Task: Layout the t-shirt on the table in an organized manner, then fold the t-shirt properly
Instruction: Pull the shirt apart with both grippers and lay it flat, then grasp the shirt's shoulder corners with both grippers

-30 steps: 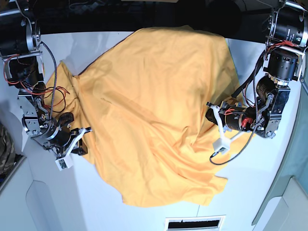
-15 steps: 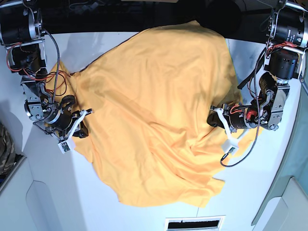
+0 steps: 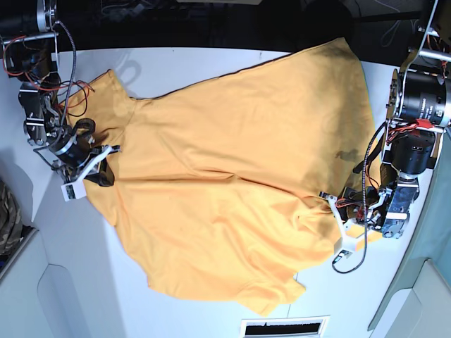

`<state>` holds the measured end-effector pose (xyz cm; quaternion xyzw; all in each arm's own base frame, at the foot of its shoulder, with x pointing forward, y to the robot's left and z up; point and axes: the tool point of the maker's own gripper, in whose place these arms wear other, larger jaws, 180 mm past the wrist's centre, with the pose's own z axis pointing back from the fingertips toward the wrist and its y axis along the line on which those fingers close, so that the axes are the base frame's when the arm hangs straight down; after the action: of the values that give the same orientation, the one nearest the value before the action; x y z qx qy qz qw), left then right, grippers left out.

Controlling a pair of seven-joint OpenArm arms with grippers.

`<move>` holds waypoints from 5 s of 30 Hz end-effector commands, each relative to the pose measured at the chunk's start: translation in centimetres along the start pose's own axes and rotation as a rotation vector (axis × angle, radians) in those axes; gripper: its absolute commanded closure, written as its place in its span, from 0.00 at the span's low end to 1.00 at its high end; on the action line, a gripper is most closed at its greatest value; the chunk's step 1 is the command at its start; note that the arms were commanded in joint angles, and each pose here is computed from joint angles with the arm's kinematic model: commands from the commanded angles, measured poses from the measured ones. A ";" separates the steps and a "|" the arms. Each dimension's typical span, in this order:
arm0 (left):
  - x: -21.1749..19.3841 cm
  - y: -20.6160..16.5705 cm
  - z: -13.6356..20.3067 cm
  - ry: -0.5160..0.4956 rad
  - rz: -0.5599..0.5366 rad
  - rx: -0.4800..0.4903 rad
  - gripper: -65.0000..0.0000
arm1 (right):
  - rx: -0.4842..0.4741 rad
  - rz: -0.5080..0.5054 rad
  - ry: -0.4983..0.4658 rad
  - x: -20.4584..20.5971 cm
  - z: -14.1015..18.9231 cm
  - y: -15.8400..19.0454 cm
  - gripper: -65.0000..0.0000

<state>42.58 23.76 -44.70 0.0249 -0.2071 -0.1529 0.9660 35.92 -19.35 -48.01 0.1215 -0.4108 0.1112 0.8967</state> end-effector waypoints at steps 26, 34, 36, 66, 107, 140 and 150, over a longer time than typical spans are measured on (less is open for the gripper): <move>7.3 -2.9 4.8 -0.187 0.016 -0.211 1.00 | -0.010 -0.099 -0.237 12.3 -0.1 -0.1 1.00; -1.4 -1.1 3.5 -0.035 0.077 -0.270 1.00 | 0.068 0.047 -0.026 8.9 -5.5 5.0 1.00; -4.1 -0.8 2.9 0.010 0.083 -0.262 1.00 | 0.051 0.120 0.017 7.5 -5.8 5.0 1.00; 7.5 -2.1 3.2 -0.192 -0.061 -0.090 1.00 | -0.261 -0.195 -0.113 6.4 1.7 -9.9 1.00; -10.1 -3.6 12.4 -0.239 0.206 -0.563 0.57 | -0.277 -0.517 0.301 -10.7 22.1 -15.2 0.52; -10.7 -6.1 11.7 -0.222 0.230 -0.621 0.57 | -0.041 -0.362 0.566 -18.2 20.6 -3.1 0.44; -10.8 -6.1 11.7 -0.222 0.230 -0.620 0.57 | -0.001 -0.353 0.543 -17.8 20.5 -1.0 0.44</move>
<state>25.75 20.96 -40.22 -0.3109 -0.2338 -0.0940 0.9164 12.11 -28.19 -48.06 0.1690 -0.1716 -0.0276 0.9702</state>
